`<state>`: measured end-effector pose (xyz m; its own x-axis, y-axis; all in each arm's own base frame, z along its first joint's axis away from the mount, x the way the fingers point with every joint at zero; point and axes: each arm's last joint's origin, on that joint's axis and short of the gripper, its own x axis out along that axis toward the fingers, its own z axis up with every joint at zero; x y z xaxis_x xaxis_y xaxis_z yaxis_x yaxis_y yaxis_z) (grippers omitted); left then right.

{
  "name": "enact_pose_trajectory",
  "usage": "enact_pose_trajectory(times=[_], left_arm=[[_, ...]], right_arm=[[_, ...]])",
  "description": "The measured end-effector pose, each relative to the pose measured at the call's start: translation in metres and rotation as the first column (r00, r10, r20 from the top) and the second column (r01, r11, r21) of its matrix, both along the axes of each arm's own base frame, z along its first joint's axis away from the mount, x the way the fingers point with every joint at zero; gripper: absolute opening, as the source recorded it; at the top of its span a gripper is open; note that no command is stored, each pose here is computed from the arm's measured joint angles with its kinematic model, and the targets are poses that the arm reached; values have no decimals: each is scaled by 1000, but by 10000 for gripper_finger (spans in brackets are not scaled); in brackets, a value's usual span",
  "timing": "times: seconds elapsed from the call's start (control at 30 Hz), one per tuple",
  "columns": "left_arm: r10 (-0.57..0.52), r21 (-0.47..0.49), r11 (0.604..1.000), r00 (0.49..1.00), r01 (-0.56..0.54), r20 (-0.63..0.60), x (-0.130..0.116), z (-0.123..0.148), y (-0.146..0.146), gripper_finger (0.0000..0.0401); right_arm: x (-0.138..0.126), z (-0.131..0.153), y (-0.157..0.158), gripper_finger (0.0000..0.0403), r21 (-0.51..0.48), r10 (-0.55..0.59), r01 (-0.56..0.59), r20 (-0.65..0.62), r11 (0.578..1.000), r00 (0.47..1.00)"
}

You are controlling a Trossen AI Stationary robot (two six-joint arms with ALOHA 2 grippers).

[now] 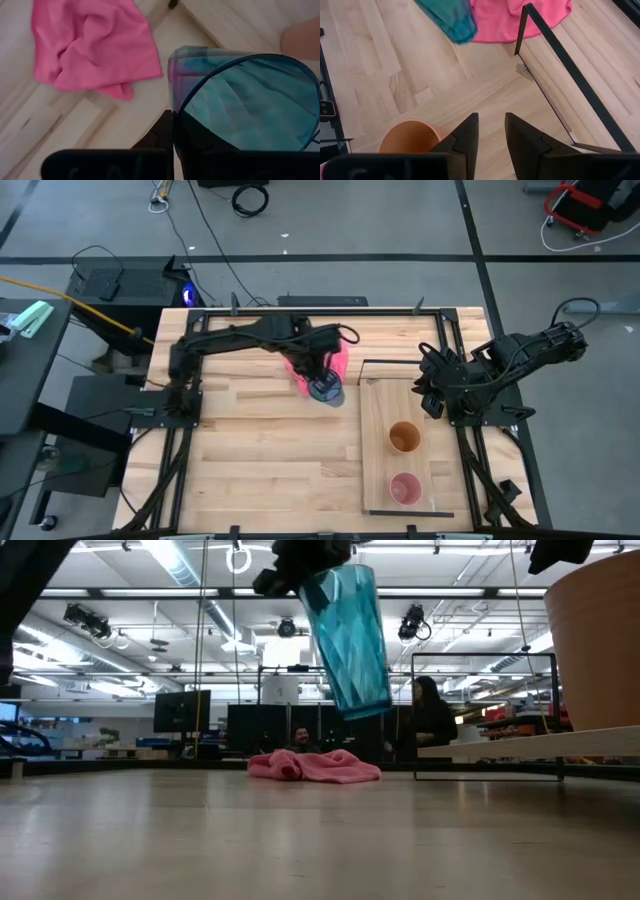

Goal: Stack small to large cups/mugs on shelf
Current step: Put the blue cup on the shelf

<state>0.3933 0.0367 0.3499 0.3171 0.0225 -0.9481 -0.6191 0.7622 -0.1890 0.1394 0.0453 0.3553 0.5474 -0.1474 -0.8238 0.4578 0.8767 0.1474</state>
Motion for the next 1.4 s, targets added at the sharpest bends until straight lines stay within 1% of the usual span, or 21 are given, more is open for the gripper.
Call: enact_pose_trajectory(times=[0.17,0.4,0.6,0.9,1.13,1.33,1.4], left_arm=[[-33,-19,999,999,33,-28,20,-16,1,11],[-32,-23,999,997,30,-74,32,-36,3,11],[-29,-12,1000,998,28,-56,43,-47,4,11],[-48,-7,999,997,47,-67,49,-57,4,11],[-63,-11,998,991,62,-115,47,-63,3,11],[-63,-10,998,992,62,-107,48,-62,3,12],[-63,-10,998,992,63,-107,48,-62,3,18]], right_arm=[[0,0,0,103,1,0,0,5,1000,1000],[1,1,0,103,1,-2,2,13,1000,1000],[3,2,0,103,-10,-8,9,43,1000,999],[4,2,-2,103,-9,-22,22,48,1000,999],[5,3,-1,103,-7,-22,22,53,1000,998],[5,3,-1,103,-7,-22,22,55,1000,998],[5,3,-1,103,-7,-22,22,55,1000,998]])
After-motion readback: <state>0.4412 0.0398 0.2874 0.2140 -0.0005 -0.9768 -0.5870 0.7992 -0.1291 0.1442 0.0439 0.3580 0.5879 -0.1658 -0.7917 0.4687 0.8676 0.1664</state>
